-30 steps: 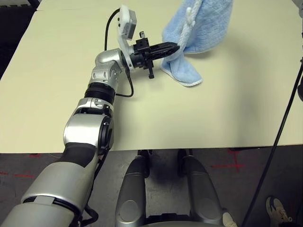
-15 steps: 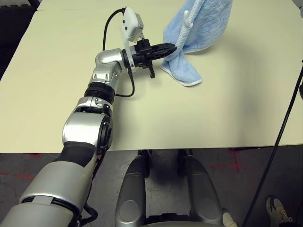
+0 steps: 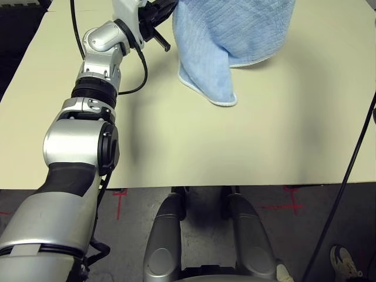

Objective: Fold the towel and set it aside.

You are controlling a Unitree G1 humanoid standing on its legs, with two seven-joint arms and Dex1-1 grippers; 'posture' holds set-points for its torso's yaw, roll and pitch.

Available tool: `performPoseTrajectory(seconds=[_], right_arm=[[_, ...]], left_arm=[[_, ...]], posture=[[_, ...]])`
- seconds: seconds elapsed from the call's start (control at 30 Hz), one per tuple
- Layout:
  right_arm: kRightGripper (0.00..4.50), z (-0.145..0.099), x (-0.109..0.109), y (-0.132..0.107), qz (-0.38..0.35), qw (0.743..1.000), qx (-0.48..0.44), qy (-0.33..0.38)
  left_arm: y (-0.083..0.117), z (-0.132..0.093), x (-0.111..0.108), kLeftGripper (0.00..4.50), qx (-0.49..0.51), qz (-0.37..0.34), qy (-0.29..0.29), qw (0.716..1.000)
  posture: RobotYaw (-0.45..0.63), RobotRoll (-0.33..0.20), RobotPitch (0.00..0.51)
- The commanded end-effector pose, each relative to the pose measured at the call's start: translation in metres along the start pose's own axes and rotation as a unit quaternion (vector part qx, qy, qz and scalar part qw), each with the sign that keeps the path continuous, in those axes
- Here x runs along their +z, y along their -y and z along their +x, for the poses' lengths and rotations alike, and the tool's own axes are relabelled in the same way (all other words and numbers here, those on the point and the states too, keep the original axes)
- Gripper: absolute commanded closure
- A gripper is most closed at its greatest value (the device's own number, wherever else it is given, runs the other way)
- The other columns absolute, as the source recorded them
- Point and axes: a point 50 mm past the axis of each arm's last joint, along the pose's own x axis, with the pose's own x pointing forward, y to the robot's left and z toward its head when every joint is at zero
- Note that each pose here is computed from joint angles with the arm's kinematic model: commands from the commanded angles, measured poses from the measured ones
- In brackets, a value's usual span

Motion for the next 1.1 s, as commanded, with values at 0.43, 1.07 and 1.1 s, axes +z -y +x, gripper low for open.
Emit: performPoseTrajectory(seconds=[0.43,1.07,1.1], right_arm=[[4.5,0.0,0.026,0.01,-0.051,0.998,-0.011,0.039],[4.5,0.002,0.021,0.007,-0.046,0.998,-0.014,0.039],[4.5,0.002,0.021,0.007,-0.046,0.998,-0.014,0.039]], left_arm=[[0.089,-0.036,-0.014,4.48,-0.295,-0.251,-0.126,0.913],[0.059,0.068,0.034,4.48,0.113,-0.339,0.067,0.932],[0.054,0.069,0.035,4.48,0.13,-0.321,0.071,0.935]], posture=[[0.06,0.0,0.302],[0.06,0.0,0.291],[0.06,0.0,0.29]])
